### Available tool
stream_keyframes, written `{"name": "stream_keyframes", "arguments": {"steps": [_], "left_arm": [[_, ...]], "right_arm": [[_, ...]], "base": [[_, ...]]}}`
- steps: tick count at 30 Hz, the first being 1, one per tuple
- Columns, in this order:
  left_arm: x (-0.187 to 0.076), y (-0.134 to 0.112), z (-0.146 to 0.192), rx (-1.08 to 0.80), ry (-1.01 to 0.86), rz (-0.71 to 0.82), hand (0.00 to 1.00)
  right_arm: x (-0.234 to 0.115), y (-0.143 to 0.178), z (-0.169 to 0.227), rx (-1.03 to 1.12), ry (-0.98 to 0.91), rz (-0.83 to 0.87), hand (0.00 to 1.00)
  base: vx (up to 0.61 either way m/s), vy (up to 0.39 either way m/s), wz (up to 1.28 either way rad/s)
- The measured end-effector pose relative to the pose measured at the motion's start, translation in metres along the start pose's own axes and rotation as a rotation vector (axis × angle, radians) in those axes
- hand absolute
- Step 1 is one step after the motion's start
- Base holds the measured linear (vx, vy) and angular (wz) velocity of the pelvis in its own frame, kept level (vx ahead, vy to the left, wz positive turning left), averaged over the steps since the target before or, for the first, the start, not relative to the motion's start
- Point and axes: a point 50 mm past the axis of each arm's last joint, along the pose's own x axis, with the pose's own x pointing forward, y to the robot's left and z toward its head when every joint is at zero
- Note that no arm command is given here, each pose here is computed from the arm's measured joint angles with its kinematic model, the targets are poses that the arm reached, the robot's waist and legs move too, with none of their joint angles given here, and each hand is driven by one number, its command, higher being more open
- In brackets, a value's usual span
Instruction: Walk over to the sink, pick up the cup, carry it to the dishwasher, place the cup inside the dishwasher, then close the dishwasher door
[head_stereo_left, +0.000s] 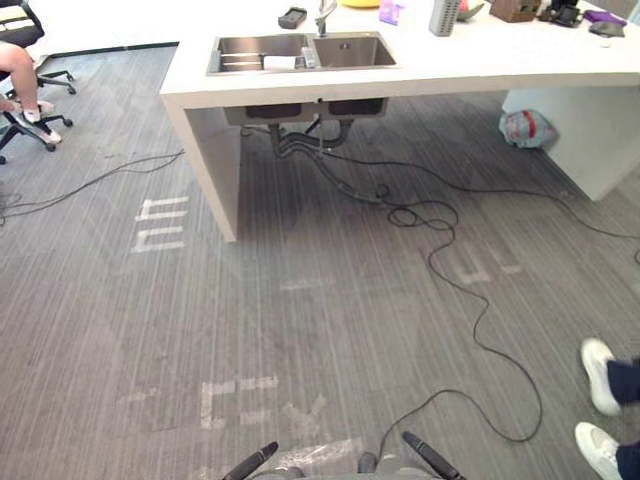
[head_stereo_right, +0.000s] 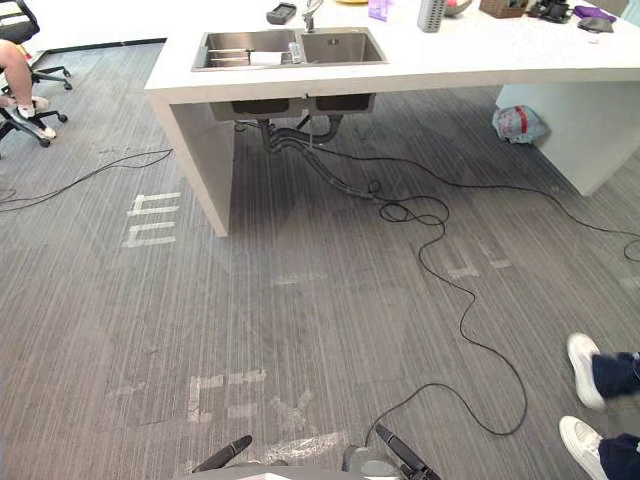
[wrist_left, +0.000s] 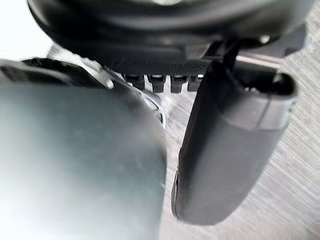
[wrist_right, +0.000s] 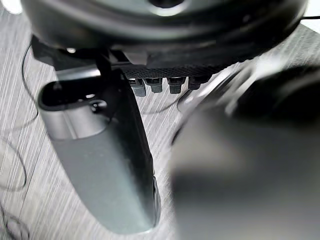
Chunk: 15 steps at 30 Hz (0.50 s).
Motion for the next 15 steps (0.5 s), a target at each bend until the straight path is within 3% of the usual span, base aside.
{"name": "stream_keyframes", "arguments": {"steps": [4, 8, 15], "left_arm": [[0.002, -0.016, 0.016, 0.098, -0.015, -0.006, 1.00], [0.002, -0.017, 0.021, 0.125, -0.065, -0.012, 1.00], [0.003, -0.021, 0.013, 0.084, -0.057, -0.021, 1.00]], "right_arm": [[0.003, 0.020, 0.016, -0.057, -0.070, 0.055, 1.00], [0.004, 0.030, 0.016, -0.018, -0.093, 0.095, 1.00], [0.000, 0.018, 0.010, 0.165, -0.084, 0.076, 1.00]], "base": [[0.11, 0.035, 0.33], [0.28, -0.113, 0.28], [0.44, -0.215, 0.11]]}}
